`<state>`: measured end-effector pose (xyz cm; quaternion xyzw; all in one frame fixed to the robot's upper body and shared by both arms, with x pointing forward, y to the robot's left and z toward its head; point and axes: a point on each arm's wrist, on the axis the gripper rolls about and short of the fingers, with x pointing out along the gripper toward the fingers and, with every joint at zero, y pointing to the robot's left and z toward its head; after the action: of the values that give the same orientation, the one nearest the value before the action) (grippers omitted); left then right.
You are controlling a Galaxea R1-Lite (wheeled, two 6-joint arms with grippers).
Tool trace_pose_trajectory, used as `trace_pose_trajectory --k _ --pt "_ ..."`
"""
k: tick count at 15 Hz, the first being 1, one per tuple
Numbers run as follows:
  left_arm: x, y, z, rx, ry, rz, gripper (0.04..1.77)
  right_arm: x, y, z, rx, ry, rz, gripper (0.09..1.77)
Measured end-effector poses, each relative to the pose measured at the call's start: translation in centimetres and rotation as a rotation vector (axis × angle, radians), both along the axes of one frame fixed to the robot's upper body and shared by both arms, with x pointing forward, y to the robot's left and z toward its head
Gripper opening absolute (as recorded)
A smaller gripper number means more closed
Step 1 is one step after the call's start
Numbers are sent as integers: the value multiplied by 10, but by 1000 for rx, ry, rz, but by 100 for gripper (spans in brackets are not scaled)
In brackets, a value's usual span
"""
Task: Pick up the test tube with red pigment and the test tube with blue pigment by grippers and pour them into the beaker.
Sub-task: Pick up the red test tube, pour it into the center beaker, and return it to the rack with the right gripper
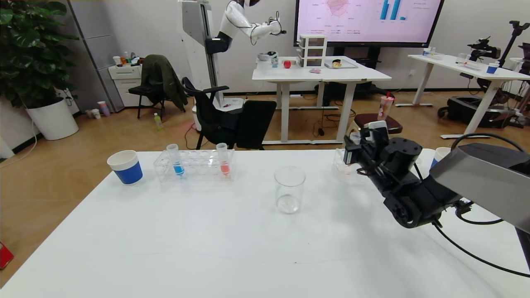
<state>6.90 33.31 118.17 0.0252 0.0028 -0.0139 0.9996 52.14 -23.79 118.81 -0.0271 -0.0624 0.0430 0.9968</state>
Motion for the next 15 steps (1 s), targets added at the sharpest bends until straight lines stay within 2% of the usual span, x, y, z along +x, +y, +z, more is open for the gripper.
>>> trace_pose_trajectory --k 3,5,8,11,15 --pt "0 0 0 0 0 0 175 0 -1 36 -6 10 2 49" --pt "0 0 0 0 0 1 175 -1 -1 59 -3 -10 16 49" --pt "0 0 0 0 0 0 175 -4 0 75 -4 -34 45 49" --pt "0 0 0 0 0 0 175 -10 7 77 -73 -60 227 49" --pt "0 0 0 0 0 0 175 -20 29 77 -262 -178 468 49"
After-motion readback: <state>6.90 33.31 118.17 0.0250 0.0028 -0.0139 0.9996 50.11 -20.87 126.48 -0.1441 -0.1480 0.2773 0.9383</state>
